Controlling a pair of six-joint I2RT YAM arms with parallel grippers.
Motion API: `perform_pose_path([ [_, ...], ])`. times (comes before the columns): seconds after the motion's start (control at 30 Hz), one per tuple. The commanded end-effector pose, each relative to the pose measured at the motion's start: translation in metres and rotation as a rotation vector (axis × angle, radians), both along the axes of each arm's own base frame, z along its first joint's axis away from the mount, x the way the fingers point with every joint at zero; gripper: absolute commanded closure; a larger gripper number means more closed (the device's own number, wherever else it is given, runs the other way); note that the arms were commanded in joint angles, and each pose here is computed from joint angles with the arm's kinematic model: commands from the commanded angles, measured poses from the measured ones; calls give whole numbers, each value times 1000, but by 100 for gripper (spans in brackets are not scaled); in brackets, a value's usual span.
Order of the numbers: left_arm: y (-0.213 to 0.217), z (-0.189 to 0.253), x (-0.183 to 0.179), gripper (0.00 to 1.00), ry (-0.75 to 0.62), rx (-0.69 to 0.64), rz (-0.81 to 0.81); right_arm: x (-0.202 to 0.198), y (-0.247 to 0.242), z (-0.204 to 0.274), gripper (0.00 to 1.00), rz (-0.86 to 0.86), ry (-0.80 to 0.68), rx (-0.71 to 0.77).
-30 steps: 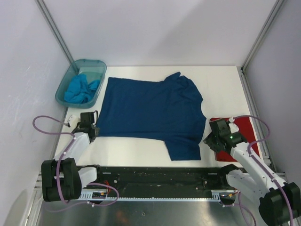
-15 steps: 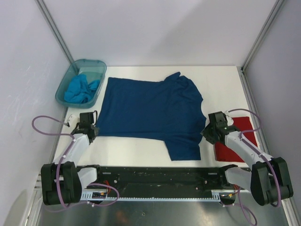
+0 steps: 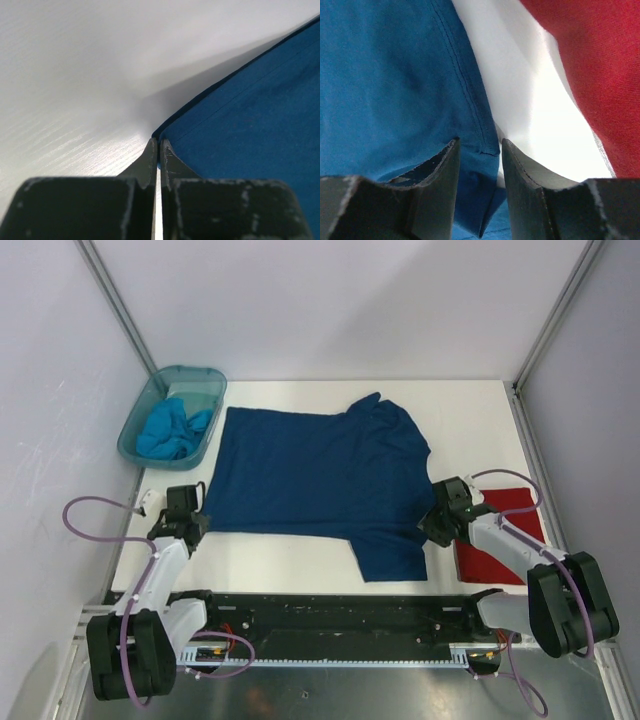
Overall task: Fold and stack the t-shirts
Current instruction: Flatten out the tshirt
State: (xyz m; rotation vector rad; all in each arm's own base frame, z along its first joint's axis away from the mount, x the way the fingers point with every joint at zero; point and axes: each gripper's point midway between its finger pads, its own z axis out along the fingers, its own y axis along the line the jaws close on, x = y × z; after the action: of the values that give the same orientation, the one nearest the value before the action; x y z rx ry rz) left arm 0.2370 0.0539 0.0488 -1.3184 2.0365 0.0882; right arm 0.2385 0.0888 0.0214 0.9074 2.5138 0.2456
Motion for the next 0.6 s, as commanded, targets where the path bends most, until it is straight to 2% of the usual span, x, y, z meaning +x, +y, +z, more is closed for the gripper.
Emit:
perform_pose_path([
  [0.0, 4, -1, -6, 100, -2, 5, 29, 4, -2, -7, 57, -7, -5, -26],
  [0.2, 4, 0, -5, 100, -2, 7, 22, 8, -6, -8, 57, -4, -14, -43],
  [0.57, 2, 1, -4, 100, -5, -1, 14, -24, -13, -22, 58, 18, 67, -101],
])
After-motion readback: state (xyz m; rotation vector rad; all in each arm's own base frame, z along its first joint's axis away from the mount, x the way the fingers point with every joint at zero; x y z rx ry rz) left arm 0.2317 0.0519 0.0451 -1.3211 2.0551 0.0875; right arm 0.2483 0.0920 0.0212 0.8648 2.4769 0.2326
